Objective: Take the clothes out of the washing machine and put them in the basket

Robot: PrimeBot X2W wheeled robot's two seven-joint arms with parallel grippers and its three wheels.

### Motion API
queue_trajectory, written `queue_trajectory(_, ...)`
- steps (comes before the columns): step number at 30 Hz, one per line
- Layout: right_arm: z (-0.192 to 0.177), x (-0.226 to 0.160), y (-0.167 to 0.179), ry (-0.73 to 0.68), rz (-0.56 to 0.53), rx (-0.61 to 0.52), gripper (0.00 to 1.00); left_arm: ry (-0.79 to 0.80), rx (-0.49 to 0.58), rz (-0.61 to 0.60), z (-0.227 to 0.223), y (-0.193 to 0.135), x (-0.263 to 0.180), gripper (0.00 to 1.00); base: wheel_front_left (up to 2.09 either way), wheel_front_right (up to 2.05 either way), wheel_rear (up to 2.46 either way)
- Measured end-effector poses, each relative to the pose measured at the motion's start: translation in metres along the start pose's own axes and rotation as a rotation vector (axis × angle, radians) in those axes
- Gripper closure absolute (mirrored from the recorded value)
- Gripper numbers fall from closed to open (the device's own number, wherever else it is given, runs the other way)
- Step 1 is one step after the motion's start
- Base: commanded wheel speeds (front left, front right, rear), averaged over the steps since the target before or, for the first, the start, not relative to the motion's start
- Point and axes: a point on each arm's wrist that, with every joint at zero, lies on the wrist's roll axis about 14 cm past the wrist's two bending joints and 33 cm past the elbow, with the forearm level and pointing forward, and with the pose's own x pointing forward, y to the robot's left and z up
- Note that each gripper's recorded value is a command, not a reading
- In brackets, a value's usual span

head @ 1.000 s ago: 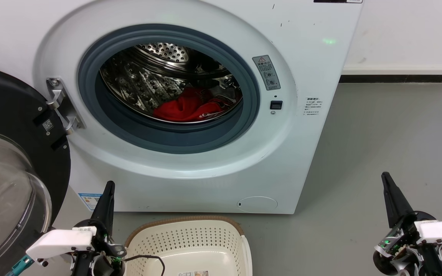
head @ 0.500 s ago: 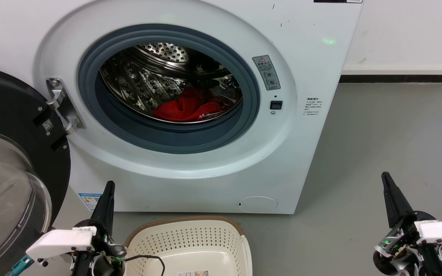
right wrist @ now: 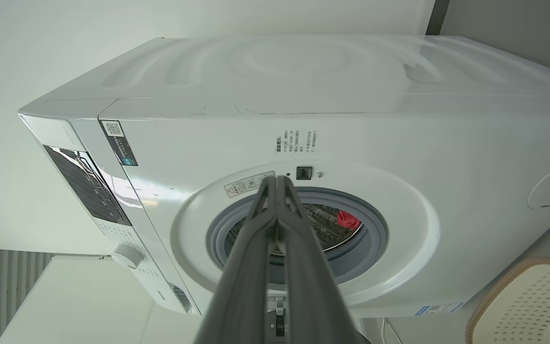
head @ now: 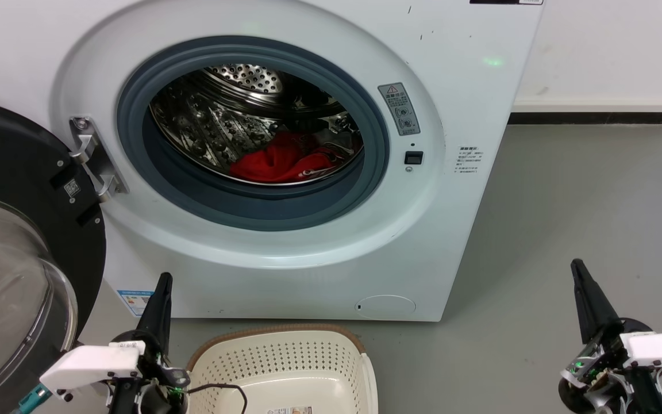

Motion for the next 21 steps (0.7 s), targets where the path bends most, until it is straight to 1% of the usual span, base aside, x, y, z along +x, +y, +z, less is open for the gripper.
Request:
queue_trajectory(5, 0.001, -0.008, -0.016, -0.008, -0.047, 0.002, 0.0, 0.001, -0.004, 0.052, -0.002, 0.017, -0.007, 0.0, 0.0, 0.0, 0.0)
queue_trajectory(12, 0.001, -0.007, -0.01, -0.026, -0.028, -0.033, 0.0, 0.005, 0.022, 0.042, -0.01, 0.014, -0.004, 0.0, 0.0, 0.0, 0.0)
queue_trajectory(16, 0.001, -0.006, -0.006, -0.033, -0.018, -0.083, 0.0, 0.002, 0.077, 0.032, -0.011, 0.01, -0.002, 0.0, 0.0, 0.0, 0.0)
queue_trajectory(21, -0.001, -0.005, -0.001, -0.032, -0.007, -0.193, 0.0, 0.007, 0.185, 0.001, -0.015, -0.001, 0.002, 0.0, 0.0, 0.0, 0.0)
